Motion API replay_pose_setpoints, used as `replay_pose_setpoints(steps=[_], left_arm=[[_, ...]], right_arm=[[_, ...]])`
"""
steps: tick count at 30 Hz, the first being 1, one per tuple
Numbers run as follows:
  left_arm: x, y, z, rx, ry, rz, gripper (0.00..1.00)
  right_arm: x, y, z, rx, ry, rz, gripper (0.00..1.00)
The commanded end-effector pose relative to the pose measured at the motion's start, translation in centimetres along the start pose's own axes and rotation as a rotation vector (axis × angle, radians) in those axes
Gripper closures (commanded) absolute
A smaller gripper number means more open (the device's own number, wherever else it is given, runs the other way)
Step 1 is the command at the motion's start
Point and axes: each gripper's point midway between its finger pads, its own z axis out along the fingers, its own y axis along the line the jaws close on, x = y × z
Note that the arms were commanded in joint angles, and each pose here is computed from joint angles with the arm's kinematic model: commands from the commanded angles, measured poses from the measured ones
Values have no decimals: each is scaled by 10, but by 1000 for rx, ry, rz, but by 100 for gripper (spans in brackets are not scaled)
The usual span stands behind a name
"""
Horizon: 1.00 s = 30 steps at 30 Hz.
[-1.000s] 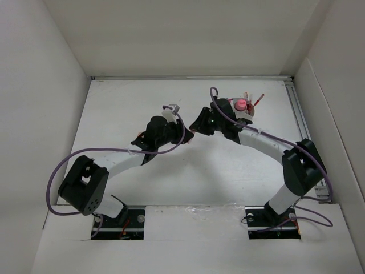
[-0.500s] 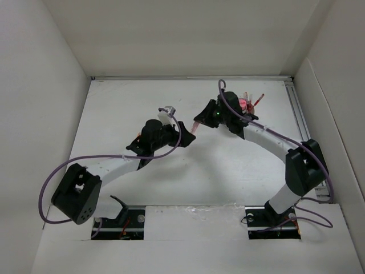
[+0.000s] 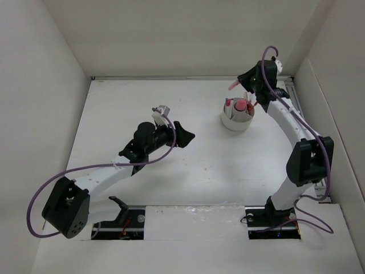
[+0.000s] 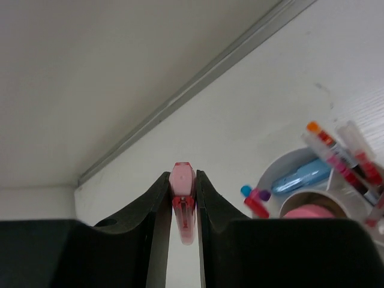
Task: Sort the stationery into containers
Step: Place the stationery in the storage box.
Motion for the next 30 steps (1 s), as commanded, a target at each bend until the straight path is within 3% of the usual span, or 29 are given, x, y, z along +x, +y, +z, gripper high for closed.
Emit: replay_pose_setpoints(steps=[1, 8, 20, 30], left_arm=[[-7, -6, -1, 19, -23, 1, 17], [-1, -9, -1, 41, 3, -10, 17], [1, -10, 2, 56, 11, -9, 17], [-1, -7, 2, 49, 6, -11, 17]], right_arm=[[-27, -17, 13, 145, -114, -86, 94], [-32, -61, 42, 376, -168, -219, 94], [-12, -79, 61, 453, -154, -301, 94], [13, -81, 71, 479, -110, -368, 89]])
